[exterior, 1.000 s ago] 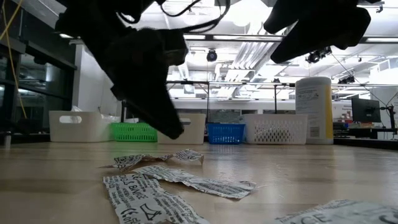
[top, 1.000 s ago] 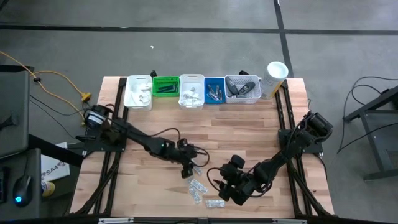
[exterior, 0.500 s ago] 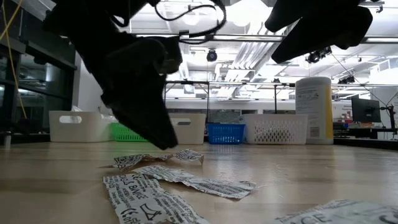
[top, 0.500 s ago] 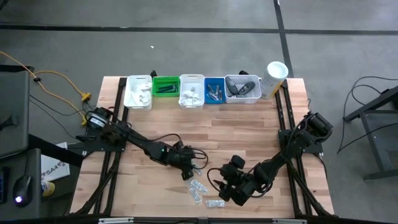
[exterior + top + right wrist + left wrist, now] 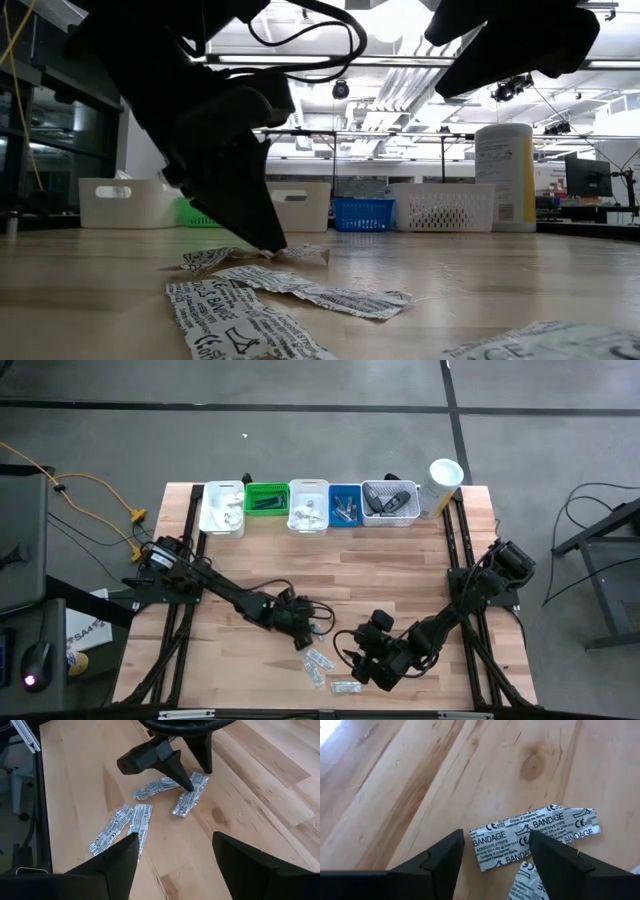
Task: Pick & Place Travel size toiletries
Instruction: Put the white bandage into the middle white bin
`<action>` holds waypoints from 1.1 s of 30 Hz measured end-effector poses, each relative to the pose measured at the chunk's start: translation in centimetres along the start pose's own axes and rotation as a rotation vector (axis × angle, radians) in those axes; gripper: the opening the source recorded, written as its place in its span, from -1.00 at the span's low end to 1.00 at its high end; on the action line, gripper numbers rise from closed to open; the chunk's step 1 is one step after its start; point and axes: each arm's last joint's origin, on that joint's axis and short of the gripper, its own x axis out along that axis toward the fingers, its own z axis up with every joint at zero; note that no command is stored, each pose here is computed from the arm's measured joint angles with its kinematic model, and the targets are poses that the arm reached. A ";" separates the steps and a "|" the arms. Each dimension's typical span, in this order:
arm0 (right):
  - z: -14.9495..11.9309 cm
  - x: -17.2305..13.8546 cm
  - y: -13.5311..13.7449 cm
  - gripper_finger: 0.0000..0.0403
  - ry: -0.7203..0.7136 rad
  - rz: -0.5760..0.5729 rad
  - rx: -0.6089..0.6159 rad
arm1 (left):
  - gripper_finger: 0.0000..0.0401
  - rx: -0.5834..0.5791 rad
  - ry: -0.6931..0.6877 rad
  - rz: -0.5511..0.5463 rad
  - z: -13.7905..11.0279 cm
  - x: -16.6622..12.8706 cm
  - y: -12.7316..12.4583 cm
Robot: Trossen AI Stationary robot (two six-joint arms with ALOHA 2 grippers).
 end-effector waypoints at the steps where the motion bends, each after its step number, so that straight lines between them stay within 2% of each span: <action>1: 0.0 0.0 0.0 0.22 0.000 0.000 0.000 | 0.11 0.004 0.003 0.012 -0.2 0.2 0.1; 7: 0.0 0.0 0.0 0.22 -0.002 0.002 0.002 | -0.15 0.031 0.031 0.061 -0.6 0.5 0.4; 13: 0.0 0.0 0.0 0.22 -0.002 0.002 0.003 | -0.53 0.051 0.059 0.082 -0.9 0.5 0.7; 19: 0.0 0.0 0.0 0.22 -0.002 0.002 0.004 | -0.94 0.125 0.067 0.081 -0.9 0.5 0.8; 25: 0.0 0.0 0.0 0.22 0.004 0.006 0.033 | -0.98 0.178 0.084 0.049 0.2 0.4 1.7; 28: -0.1 -0.1 0.1 0.22 0.004 0.010 0.041 | -0.98 0.191 0.069 0.022 1.5 -0.5 2.4; 33: -0.4 -0.4 0.4 0.22 0.002 0.016 0.034 | -0.99 0.236 0.018 0.046 4.1 -2.6 4.5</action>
